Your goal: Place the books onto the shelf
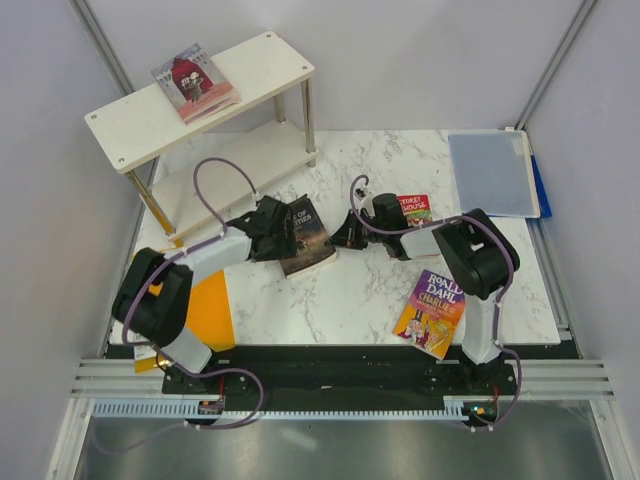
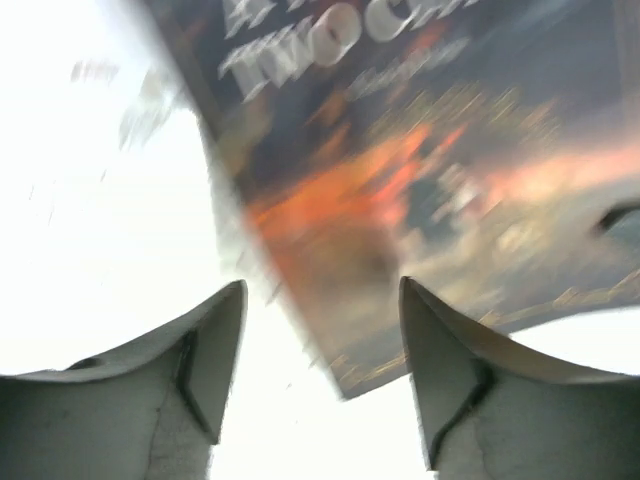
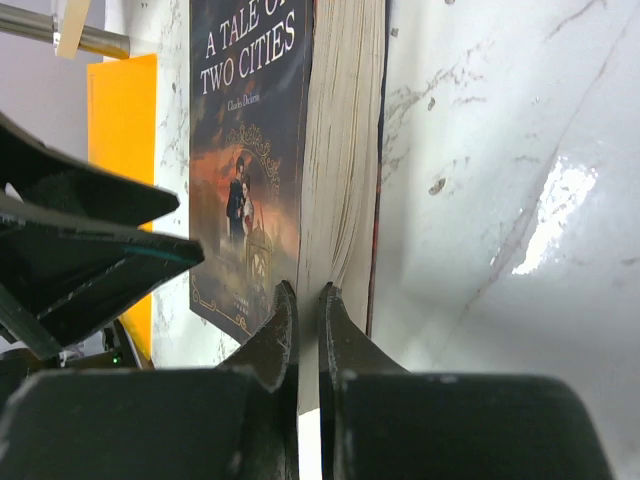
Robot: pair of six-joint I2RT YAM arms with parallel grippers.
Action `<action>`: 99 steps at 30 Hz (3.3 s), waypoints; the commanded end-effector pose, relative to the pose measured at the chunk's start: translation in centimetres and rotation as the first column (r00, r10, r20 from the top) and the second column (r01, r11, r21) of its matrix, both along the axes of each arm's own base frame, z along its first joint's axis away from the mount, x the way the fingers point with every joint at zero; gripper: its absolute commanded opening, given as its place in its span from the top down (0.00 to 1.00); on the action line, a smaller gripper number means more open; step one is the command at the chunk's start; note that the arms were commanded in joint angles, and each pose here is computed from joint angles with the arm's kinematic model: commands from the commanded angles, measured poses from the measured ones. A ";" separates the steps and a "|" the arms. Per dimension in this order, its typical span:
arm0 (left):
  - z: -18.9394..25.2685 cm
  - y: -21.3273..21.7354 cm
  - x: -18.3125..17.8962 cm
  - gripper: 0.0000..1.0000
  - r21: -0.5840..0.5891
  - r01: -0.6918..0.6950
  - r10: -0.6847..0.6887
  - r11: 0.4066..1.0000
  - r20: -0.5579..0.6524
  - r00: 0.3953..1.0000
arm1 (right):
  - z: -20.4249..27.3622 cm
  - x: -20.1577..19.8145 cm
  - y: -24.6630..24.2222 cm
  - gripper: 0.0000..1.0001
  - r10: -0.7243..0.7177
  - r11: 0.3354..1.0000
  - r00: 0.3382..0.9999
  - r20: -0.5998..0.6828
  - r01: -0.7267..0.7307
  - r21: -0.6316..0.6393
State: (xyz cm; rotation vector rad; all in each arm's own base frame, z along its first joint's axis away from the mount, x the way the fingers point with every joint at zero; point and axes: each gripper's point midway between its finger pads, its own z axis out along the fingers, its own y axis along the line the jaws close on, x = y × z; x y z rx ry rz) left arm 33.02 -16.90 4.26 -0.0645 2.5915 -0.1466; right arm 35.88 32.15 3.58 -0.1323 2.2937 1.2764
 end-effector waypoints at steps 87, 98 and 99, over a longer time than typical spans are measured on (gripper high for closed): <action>6.4 -9.0 -1.0 0.47 -0.800 0.280 0.162 0.532 0.420 0.893 | -4.3 -6.3 -1.7 1.00 0.117 0.993 0.946 -0.302 -0.107 0.050; 4.7 -8.7 -1.6 0.98 -0.769 0.247 0.117 0.589 0.383 0.916 | -4.2 -5.2 -2.2 0.99 0.073 0.997 0.964 -0.257 -0.079 -0.012; 4.4 -8.5 -1.7 0.98 -0.756 0.241 0.105 0.609 0.378 0.920 | -4.1 -5.1 -2.2 0.99 0.071 0.997 0.964 -0.255 -0.080 -0.024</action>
